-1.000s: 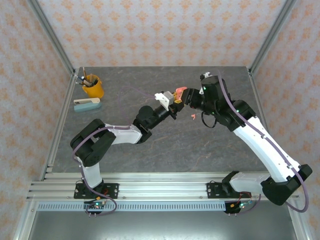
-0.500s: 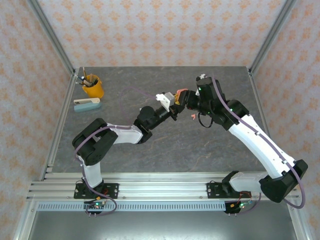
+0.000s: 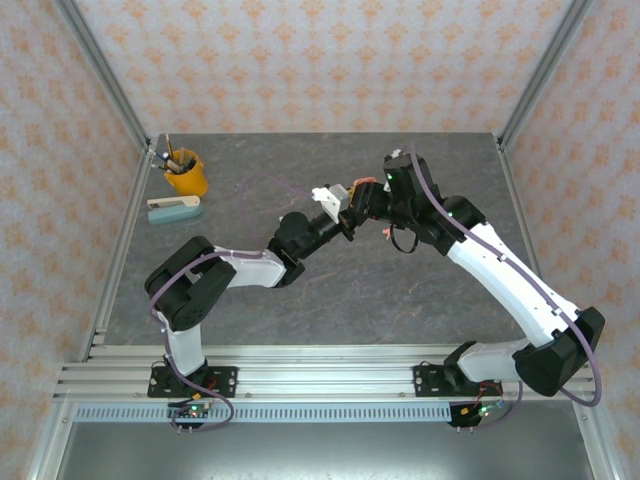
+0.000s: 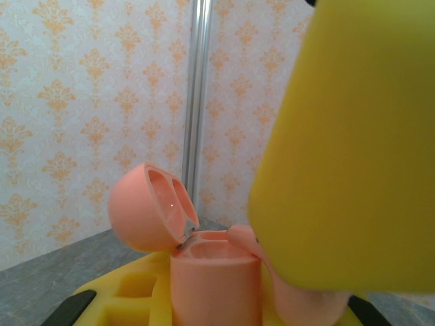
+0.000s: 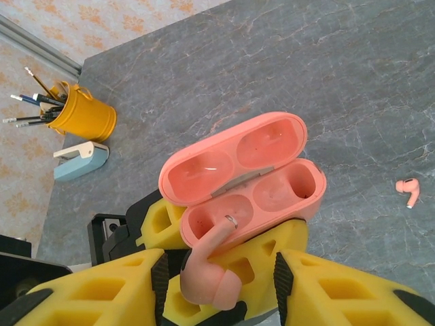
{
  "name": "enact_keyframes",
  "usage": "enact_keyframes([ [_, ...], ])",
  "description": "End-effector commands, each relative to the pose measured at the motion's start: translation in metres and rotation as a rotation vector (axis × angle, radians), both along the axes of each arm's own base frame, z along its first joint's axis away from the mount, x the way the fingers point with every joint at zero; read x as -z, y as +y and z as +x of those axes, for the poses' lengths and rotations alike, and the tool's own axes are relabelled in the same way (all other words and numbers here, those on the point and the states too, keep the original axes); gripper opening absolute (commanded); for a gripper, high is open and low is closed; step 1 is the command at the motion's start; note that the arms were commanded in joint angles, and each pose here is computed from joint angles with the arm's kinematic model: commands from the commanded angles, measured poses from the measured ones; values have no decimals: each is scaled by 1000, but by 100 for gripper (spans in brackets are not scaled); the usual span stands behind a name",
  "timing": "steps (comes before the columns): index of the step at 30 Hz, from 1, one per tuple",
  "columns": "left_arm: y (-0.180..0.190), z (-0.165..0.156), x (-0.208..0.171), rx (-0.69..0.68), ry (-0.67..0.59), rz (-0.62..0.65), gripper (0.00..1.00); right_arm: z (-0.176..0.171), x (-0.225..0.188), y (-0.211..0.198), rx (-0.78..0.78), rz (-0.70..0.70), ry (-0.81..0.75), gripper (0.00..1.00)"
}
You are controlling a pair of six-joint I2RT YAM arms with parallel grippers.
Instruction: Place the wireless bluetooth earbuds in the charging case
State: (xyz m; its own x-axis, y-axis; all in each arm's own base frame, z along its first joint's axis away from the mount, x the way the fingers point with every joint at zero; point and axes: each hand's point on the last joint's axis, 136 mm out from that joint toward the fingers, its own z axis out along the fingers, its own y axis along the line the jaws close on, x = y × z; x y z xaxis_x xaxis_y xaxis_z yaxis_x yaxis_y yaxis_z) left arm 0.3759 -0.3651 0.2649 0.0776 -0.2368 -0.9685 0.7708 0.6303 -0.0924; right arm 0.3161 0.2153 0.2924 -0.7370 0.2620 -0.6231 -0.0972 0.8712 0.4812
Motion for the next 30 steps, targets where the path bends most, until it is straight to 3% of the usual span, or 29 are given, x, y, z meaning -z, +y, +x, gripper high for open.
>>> enact_keyframes([
  [1,-6,-4,-22,30,-50,-62,0,3,0,4,-10,-4,-17,47],
  [17,-7,-3,-22,28,-45,-65,0,1,7,10,-34,-15,4,41],
  [30,-7,-2,-24,27,-47,-67,0,1,11,14,-49,-135,1,40],
])
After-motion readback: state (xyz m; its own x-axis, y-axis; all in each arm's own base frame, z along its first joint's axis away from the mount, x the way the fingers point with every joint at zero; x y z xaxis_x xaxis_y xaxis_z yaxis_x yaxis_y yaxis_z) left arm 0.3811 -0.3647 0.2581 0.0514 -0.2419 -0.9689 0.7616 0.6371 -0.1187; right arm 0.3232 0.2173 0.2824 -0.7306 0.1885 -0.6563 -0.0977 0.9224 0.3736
